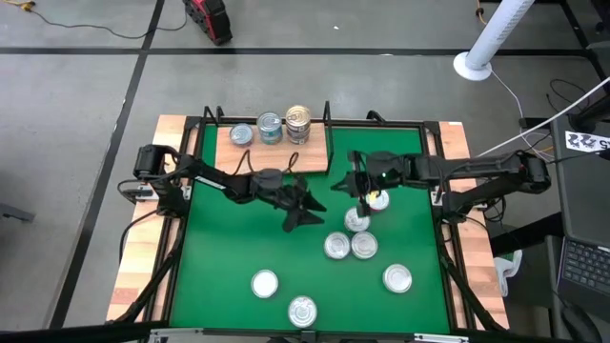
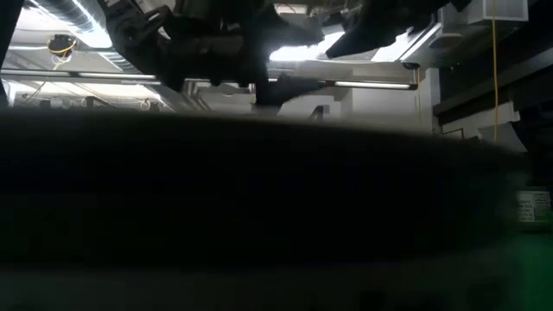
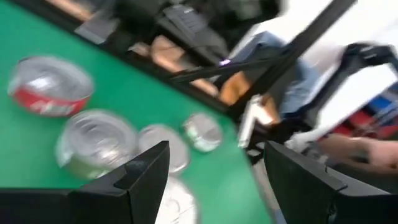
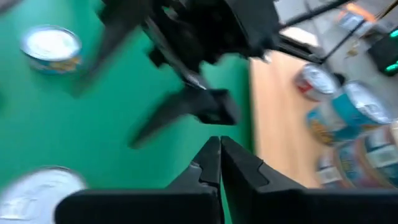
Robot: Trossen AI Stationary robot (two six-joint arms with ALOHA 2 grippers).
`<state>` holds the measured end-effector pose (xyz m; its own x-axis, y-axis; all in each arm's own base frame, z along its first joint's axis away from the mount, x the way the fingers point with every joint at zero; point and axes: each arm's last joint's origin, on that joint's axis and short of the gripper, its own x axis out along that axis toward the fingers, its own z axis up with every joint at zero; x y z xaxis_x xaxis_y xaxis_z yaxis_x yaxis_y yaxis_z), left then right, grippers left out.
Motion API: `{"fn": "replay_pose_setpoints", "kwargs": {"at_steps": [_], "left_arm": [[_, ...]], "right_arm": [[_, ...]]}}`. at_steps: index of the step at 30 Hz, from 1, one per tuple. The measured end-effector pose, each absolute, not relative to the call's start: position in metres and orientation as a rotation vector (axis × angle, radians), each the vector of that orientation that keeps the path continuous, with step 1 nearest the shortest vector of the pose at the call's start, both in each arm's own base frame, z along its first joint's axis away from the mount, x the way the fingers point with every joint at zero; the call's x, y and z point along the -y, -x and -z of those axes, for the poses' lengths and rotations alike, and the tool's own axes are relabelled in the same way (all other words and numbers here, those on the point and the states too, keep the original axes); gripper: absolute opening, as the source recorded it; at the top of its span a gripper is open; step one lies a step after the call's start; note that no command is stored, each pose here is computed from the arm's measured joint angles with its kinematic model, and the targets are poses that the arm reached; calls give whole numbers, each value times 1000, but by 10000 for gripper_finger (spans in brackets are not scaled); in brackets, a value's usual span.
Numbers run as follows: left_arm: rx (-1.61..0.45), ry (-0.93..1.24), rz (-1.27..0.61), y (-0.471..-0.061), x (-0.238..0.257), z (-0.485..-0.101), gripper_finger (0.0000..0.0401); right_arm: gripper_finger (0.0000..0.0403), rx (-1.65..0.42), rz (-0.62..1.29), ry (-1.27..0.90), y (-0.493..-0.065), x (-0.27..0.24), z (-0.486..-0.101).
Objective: Stack canned seafood by type on shelf
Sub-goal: Stack the red tuna can on top of the other red tuna can on the shelf
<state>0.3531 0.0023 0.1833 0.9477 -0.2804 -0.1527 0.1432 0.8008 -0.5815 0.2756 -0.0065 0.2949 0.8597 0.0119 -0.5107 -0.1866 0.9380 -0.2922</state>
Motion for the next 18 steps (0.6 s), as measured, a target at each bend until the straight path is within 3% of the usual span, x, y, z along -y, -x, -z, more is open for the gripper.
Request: {"fn": "replay_pose_setpoints", "kwargs": {"at_steps": [6, 12, 18], "left_arm": [[-358, 473, 153, -350, 7, -169, 255], [-351, 124, 163, -349, 21, -166, 255], [-304, -263, 272, -354, 45, -175, 255]], "right_arm": [[14, -567, -160, 258, -273, -15, -291], [17, -586, -192, 242, -271, -25, -289], [65, -594, -175, 144, -271, -25, -289]]}}
